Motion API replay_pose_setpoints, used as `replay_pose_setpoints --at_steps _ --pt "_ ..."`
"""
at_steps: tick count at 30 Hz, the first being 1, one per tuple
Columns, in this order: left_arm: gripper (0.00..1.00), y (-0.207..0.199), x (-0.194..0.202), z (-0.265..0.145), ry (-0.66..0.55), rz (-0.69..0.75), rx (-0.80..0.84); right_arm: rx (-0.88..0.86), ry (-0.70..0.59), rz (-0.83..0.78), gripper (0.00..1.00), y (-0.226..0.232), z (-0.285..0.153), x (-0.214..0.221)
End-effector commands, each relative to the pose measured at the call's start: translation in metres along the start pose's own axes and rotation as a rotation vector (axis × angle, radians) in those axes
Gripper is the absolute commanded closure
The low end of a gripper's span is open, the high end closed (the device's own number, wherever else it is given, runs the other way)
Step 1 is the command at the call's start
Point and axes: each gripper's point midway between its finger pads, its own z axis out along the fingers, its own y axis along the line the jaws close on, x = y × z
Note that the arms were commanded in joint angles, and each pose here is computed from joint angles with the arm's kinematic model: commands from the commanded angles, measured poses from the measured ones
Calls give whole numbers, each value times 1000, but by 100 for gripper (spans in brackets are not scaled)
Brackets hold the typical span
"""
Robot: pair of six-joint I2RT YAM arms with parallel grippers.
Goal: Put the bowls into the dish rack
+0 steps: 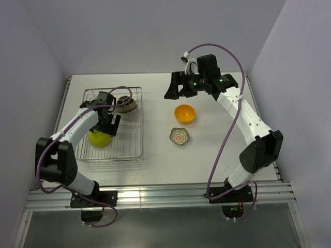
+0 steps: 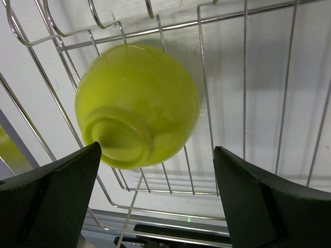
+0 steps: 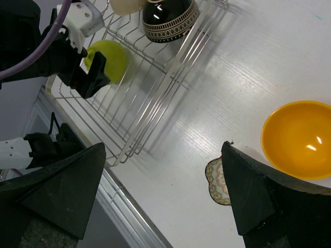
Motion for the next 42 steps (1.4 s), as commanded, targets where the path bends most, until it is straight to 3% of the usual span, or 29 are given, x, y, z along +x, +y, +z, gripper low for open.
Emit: replay_pose_setpoints --at_steps 1,8,14,15,20,24,31,42 --pt "4 -8 -14 -18 -42 -17 57 -10 -28 -30 0 2 -8 -10" --pt "2 -23 -57 -84 -227 -35 236 25 7 -8 2 -24 -11 -3" --pt "0 -45 -83 -147 -449 -4 450 237 65 35 12 -94 -8 20" --pt "1 -47 -84 -155 -477 4 475 273 74 42 18 -105 -8 24" --pt "1 -67 -89 -184 -559 36 632 456 187 97 31 -173 -2 57" --pt "0 -77 -87 -192 -575 46 703 520 214 133 41 -203 7 71" --pt "1 -79 -79 -182 -538 50 700 600 245 171 43 -235 26 79" --pt "1 -80 -73 -175 -527 55 700 582 305 221 46 -253 57 103"
